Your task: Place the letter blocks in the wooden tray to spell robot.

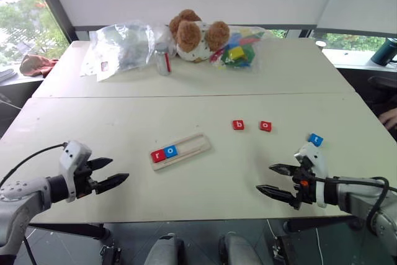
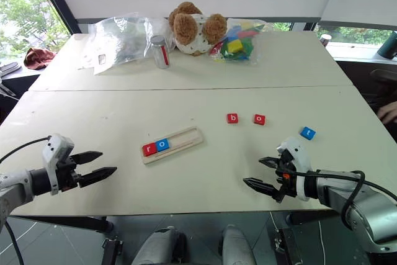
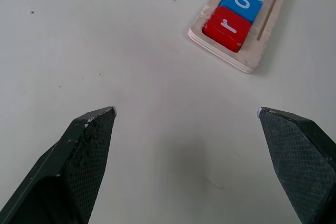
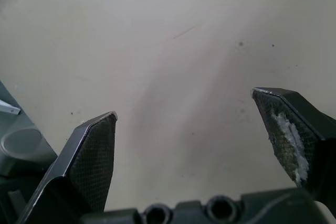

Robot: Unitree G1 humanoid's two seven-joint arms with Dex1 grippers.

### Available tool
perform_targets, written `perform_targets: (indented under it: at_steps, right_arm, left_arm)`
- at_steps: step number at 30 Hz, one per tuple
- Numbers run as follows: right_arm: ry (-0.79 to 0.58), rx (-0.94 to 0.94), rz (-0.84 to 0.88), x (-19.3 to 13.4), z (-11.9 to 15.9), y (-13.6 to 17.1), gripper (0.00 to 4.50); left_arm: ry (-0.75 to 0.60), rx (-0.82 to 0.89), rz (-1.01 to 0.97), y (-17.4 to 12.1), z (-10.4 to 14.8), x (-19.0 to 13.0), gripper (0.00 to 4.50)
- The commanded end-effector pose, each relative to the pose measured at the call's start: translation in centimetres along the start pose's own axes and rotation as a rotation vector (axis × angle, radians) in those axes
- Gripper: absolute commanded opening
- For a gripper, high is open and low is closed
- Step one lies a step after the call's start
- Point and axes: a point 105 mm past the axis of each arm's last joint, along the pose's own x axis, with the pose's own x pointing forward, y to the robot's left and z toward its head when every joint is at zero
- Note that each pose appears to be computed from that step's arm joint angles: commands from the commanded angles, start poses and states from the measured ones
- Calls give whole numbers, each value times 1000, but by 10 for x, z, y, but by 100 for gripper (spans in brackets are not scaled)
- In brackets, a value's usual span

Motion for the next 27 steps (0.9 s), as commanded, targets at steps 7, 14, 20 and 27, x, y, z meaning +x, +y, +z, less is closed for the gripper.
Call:
perform_targets:
  at_steps: [7,14,20,27]
  right_arm:
    - [-21,-88,8,-7,29,-16,446]
    - [-42,-135,217,14,56,26,446]
    - [-38,-162,271,28,57,49,446]
    - [-27,-167,243,29,51,49,446]
  left_arm:
    - [18,224,-80,3,36,-1,450]
    - [37,420,-290,-26,48,36,450]
    - [20,496,-345,-27,41,69,450]
    - [34,501,-366,-24,23,91,450]
